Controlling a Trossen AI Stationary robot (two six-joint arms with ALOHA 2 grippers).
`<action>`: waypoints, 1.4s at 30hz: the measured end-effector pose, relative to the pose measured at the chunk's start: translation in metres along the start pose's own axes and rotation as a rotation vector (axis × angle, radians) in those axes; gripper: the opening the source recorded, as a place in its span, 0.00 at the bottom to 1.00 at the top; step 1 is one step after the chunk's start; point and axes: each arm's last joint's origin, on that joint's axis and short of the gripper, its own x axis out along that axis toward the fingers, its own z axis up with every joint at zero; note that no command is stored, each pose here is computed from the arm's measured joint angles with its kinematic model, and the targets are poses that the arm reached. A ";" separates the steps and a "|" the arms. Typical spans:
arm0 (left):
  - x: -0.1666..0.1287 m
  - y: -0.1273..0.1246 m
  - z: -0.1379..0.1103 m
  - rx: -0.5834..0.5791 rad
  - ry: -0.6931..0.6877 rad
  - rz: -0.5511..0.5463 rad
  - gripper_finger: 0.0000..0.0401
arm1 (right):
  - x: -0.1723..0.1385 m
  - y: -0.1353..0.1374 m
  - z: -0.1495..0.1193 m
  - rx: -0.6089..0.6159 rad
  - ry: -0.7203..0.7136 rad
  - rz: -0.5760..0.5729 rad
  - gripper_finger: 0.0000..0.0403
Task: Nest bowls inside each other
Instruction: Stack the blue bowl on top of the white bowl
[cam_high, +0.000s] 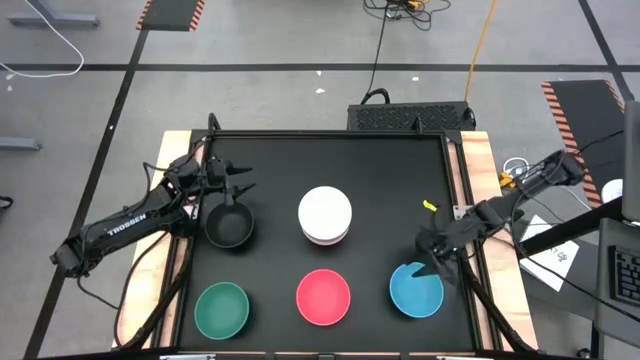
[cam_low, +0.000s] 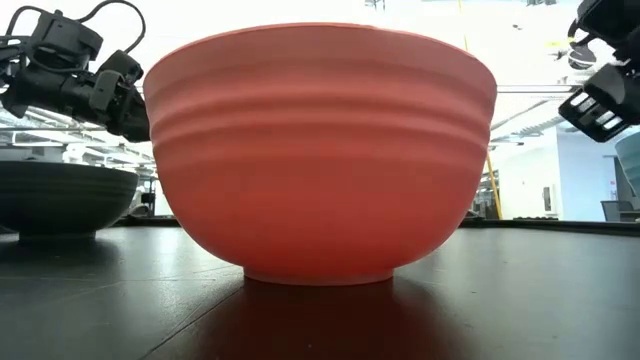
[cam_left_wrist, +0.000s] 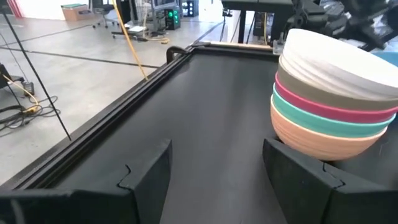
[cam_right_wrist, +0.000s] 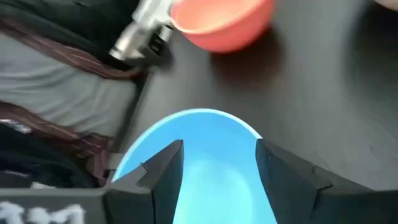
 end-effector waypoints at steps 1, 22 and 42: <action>0.000 0.000 0.001 -0.003 -0.008 0.000 0.64 | 0.001 0.002 0.002 0.013 0.026 -0.019 0.47; 0.000 -0.002 0.005 -0.004 -0.047 -0.073 0.64 | -0.004 0.010 0.016 0.189 0.193 -0.292 0.58; 0.000 -0.002 0.004 -0.006 -0.043 -0.084 0.64 | 0.017 0.009 0.005 0.236 0.331 -0.352 0.58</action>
